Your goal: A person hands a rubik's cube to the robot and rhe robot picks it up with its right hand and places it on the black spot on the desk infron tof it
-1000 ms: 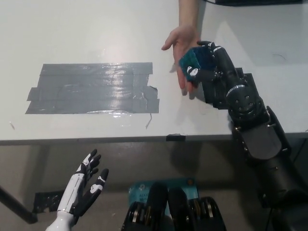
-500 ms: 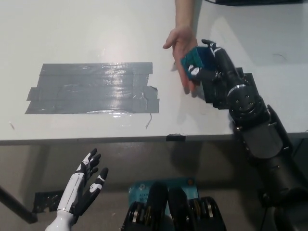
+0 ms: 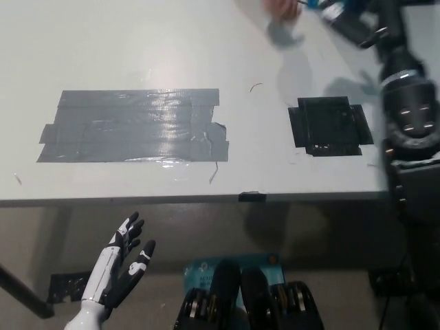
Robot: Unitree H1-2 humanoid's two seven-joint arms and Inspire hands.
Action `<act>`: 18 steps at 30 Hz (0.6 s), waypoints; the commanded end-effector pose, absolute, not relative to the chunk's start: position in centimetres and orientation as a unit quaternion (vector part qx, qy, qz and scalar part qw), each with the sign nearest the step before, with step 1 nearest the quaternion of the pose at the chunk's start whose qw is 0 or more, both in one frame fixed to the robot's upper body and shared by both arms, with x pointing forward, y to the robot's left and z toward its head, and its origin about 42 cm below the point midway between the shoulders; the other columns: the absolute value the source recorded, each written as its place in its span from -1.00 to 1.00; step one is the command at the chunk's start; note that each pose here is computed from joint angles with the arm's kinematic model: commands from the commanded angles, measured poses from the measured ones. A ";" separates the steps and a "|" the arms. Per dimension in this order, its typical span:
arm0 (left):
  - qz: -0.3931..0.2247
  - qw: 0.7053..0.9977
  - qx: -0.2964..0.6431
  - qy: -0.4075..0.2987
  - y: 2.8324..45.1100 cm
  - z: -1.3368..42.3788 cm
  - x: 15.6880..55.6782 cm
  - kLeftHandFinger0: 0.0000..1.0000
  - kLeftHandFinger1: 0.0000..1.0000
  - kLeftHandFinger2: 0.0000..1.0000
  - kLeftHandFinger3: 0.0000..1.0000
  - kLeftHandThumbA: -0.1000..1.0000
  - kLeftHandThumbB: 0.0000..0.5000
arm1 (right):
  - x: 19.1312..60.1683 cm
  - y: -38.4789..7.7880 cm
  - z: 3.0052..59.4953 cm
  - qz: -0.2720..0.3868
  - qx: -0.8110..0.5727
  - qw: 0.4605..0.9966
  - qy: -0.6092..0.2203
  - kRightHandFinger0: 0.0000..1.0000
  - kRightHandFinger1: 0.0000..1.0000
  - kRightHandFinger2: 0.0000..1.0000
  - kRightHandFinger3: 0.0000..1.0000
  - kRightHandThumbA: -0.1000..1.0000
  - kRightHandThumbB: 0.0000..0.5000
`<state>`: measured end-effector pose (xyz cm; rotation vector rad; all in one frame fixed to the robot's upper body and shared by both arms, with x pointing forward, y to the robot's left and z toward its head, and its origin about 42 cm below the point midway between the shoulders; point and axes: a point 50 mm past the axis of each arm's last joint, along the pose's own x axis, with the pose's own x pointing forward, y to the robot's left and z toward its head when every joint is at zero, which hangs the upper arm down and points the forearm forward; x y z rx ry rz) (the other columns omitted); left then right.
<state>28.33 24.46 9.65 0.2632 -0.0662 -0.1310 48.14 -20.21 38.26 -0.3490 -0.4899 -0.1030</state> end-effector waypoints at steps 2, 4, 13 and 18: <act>-0.068 0.986 0.139 -0.057 24.8 10.7 28.7 1.00 1.00 1.00 1.00 0.48 -0.31 | 47.5 -22.2 40.5 -0.078 -0.181 0.938 -0.286 -0.63 0.32 0.92 1.00 -1.00 -0.38; -0.068 0.986 0.139 -0.057 24.8 10.7 28.7 1.00 1.00 1.00 1.00 0.46 -0.32 | 48.0 -22.8 38.9 -0.079 -0.198 0.942 -0.258 -0.68 0.26 0.90 1.00 -1.00 -0.35; -0.068 0.986 0.144 -0.055 24.7 10.7 28.6 1.00 1.00 1.00 1.00 0.50 -0.35 | 51.0 -22.7 30.1 -0.030 -0.288 0.946 -0.142 -0.76 0.14 0.98 0.95 -1.00 -0.35; -0.070 0.986 0.142 -0.059 24.6 10.8 28.9 1.00 1.00 1.00 1.00 0.47 -0.35 | 52.1 -21.8 26.4 -0.002 -0.316 0.944 -0.099 -0.84 0.13 1.00 0.98 -1.00 -0.36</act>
